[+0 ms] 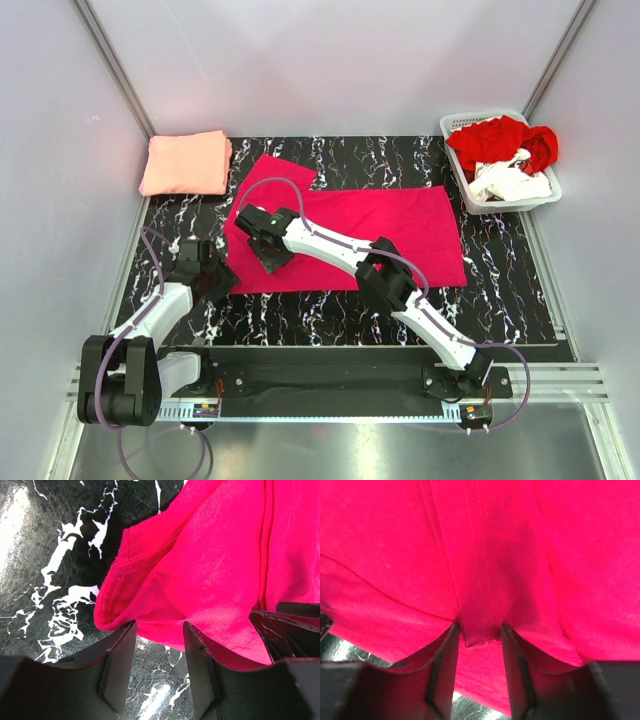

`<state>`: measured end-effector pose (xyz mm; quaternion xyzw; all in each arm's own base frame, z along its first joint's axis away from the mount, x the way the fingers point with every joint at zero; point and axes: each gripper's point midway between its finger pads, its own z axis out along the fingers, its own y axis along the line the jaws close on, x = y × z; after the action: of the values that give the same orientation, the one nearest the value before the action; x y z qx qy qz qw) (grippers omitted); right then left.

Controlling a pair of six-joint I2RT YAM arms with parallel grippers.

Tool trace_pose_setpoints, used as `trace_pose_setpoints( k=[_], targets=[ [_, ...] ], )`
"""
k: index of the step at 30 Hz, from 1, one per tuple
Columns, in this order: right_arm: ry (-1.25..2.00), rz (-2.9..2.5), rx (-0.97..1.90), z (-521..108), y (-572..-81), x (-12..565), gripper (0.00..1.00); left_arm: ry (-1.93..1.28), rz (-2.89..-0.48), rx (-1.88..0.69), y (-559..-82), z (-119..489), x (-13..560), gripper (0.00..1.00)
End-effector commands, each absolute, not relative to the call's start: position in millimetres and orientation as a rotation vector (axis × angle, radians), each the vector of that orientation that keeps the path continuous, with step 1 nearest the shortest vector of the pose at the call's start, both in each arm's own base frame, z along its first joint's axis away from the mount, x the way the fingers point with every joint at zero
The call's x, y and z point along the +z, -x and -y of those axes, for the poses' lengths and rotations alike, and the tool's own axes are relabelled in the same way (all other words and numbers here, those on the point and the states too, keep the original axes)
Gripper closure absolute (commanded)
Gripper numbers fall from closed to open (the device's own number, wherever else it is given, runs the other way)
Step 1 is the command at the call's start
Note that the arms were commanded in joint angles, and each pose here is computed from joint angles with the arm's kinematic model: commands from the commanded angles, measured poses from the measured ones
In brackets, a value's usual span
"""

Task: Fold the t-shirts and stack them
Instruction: Fold the tshirt

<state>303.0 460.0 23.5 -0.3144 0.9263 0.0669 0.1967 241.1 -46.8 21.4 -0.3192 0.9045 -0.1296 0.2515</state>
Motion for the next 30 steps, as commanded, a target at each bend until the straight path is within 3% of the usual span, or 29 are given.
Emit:
trace_pose_setpoints(
  k=[1, 11, 15, 30],
  targets=[
    [0.887, -2.540, 0.188, -470, -307, 35, 0.57, 0.893, -2.475, -0.272, -234, 36, 9, 0.51],
    [0.888, -2.486, 0.138, -466, -318, 47, 0.82, 0.893, -2.480, -0.270, -233, 36, 9, 0.52],
    [0.896, -2.453, 0.108, -465, -323, 54, 0.88, 0.893, -2.481, -0.269, -233, 36, 9, 0.52],
    [0.830, -2.299, -0.085, -439, -382, 78, 0.91, 0.892, -2.487, -0.264, -232, 36, 8, 0.54]
  ],
)
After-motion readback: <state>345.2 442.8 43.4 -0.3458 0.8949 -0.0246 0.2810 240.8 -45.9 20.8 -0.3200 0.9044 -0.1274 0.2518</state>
